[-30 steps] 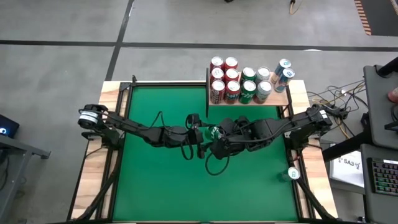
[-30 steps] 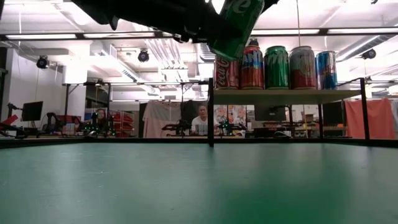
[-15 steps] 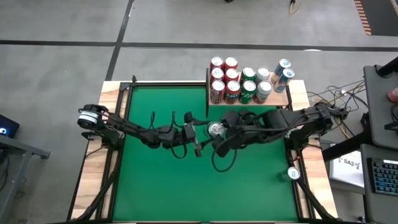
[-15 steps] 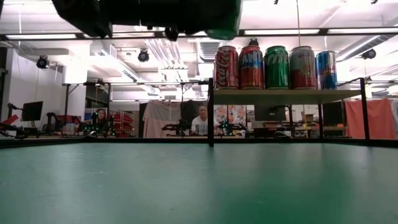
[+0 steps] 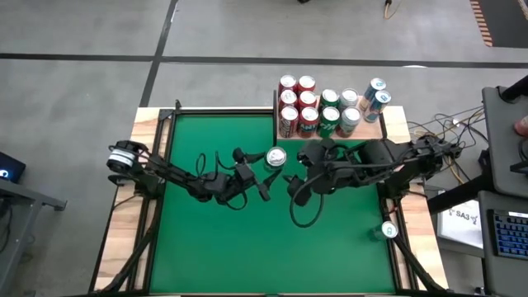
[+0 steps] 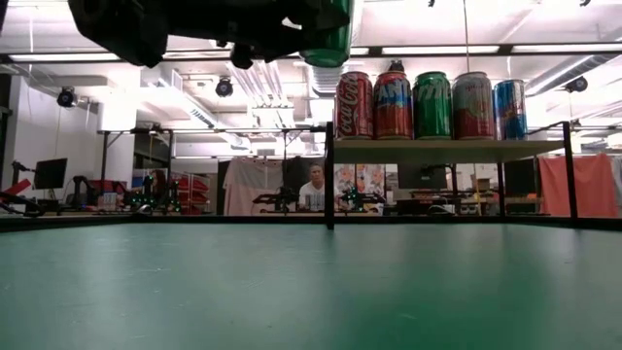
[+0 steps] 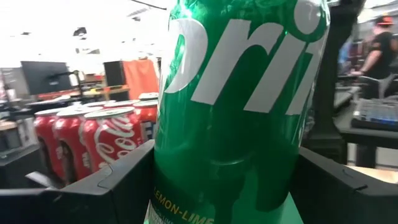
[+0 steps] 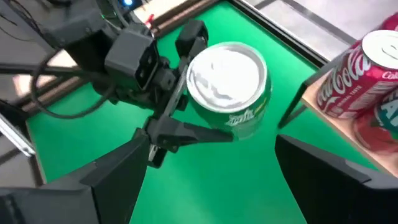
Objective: Place canned beverage on shelf
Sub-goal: Put the green soda can on the shelf aligned with the other green soda cans
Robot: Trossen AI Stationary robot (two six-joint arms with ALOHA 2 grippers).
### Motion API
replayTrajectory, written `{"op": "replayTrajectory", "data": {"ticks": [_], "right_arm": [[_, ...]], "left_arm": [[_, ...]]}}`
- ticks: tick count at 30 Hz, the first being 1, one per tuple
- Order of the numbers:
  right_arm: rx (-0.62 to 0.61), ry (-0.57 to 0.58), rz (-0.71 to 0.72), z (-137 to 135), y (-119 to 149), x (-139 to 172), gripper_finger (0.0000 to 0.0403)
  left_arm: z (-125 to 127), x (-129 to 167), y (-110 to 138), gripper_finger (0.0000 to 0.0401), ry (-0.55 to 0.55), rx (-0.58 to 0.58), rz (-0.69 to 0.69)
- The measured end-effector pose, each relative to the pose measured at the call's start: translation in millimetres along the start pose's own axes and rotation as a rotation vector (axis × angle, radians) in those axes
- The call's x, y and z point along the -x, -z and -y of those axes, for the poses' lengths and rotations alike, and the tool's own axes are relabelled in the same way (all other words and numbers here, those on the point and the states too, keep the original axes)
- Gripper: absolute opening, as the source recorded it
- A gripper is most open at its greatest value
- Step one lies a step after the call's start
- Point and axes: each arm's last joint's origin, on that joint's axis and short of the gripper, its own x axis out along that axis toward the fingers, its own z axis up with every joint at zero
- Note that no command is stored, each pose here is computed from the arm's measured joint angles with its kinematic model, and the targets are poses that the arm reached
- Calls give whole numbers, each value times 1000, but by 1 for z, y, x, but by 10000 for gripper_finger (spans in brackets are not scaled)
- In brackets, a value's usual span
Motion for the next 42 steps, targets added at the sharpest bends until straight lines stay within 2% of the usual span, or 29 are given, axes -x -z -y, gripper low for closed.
{"op": "replayTrajectory", "data": {"ticks": [9,24,28,42], "right_arm": [[175,57,-46,-7,9,-16,337],[273,230,15,-14,13,-44,343],[297,234,18,-12,10,-47,341],[372,135,84,-21,0,-56,341]], "left_arm": [[3,-3,3,289,-25,25,-7],[5,-1,0,289,-11,57,7],[6,0,-1,289,-5,71,13],[18,5,-12,289,28,126,45]]}}
